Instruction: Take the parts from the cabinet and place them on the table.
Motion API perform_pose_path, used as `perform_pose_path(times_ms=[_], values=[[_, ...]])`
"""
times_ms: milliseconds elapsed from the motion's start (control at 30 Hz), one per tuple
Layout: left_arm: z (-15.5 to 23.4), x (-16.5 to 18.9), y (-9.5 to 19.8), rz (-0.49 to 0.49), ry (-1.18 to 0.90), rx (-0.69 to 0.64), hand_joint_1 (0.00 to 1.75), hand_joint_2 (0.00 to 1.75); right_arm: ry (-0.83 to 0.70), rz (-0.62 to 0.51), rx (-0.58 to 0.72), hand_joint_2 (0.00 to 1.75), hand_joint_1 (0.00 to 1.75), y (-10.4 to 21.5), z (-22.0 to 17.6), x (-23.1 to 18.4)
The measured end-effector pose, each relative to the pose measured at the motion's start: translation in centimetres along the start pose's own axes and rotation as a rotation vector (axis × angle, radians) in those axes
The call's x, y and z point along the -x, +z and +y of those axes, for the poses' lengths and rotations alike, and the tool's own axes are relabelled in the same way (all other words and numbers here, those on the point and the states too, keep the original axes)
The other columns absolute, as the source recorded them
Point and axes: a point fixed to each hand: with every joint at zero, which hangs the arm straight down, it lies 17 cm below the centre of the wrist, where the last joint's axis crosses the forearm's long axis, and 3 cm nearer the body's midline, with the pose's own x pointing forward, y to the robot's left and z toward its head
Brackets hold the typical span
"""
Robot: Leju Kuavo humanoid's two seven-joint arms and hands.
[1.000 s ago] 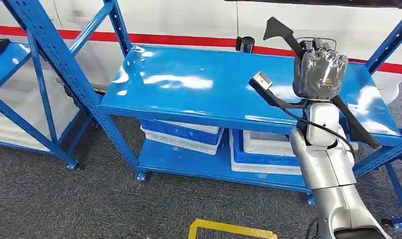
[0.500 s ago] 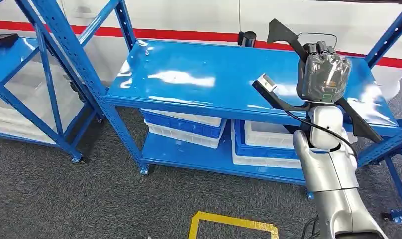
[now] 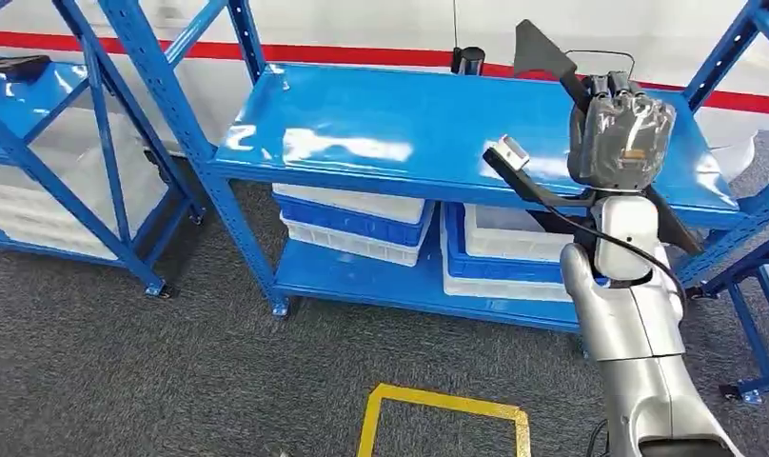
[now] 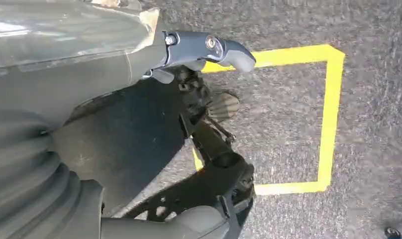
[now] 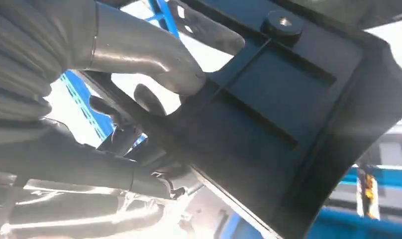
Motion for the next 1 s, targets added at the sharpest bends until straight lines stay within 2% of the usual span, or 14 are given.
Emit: perform_pose_path(times_ms=[1000], values=[[0.46,0.24,0.08,-0.004,0.022,-0.028,0.00,1.75,-0.018,0.004,0.019,1.75,1.75,-0.34,-0.53,0.04]])
